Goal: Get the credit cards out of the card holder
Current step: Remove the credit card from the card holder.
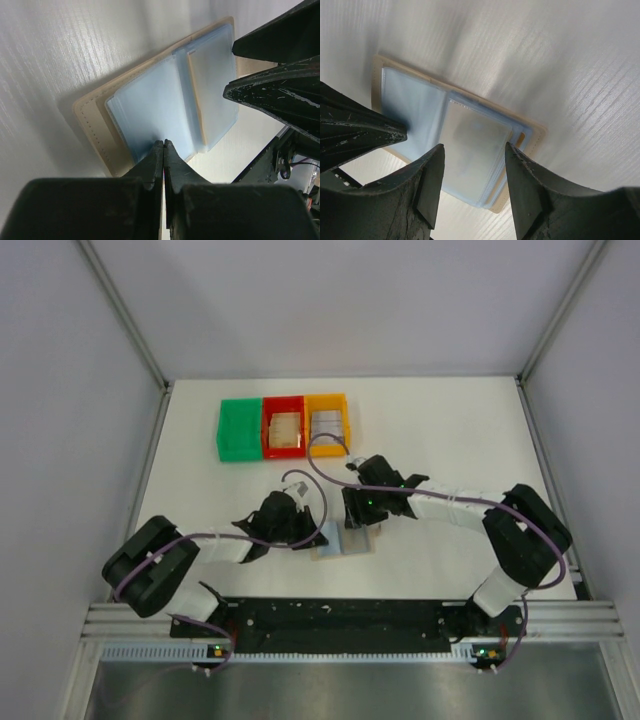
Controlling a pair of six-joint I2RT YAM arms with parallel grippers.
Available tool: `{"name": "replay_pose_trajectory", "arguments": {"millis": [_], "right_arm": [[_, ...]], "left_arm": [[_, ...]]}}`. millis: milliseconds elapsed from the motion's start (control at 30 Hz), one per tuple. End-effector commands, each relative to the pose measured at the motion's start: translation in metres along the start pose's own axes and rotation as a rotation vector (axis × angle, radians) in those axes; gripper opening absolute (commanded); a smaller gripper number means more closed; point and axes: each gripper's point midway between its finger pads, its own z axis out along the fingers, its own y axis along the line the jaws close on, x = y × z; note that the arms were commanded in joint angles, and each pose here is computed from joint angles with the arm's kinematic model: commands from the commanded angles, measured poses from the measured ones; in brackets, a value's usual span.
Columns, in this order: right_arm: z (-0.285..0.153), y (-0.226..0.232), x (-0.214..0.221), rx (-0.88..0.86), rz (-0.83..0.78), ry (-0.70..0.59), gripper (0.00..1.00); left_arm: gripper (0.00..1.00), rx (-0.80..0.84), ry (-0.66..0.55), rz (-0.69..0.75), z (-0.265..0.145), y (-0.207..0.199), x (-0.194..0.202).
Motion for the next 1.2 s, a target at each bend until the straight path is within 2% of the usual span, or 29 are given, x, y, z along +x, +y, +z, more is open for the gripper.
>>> {"name": "replay_pose_trajectory", "arguments": {"millis": [0, 233, 400, 900, 1067, 1167], "right_arm": [[0.002, 0.008, -0.017, -0.030, -0.021, -0.034, 0.51], [0.001, 0.013, -0.018, -0.053, -0.018, -0.033, 0.45], [0.004, 0.013, -0.014, -0.055, -0.007, -0.019, 0.37], [0.015, 0.033, -0.008, -0.166, 0.041, 0.013, 0.36], [0.016, 0.054, -0.017, -0.279, 0.103, -0.017, 0.36], [0.017, 0.061, -0.021, -0.314, 0.122, -0.025, 0.36]], "left_arm": [[0.00, -0.002, -0.012, 0.006, 0.002, 0.003, 0.000], [0.00, 0.004, -0.007, 0.006, 0.002, 0.001, 0.000], [0.00, 0.006, -0.003, 0.006, 0.003, 0.001, 0.001], [0.00, 0.026, -0.014, 0.009, 0.001, -0.004, -0.002], [0.01, 0.070, -0.072, 0.005, -0.008, -0.014, -0.009], [0.04, 0.081, -0.149, 0.006, -0.021, -0.018, -0.019]]}}
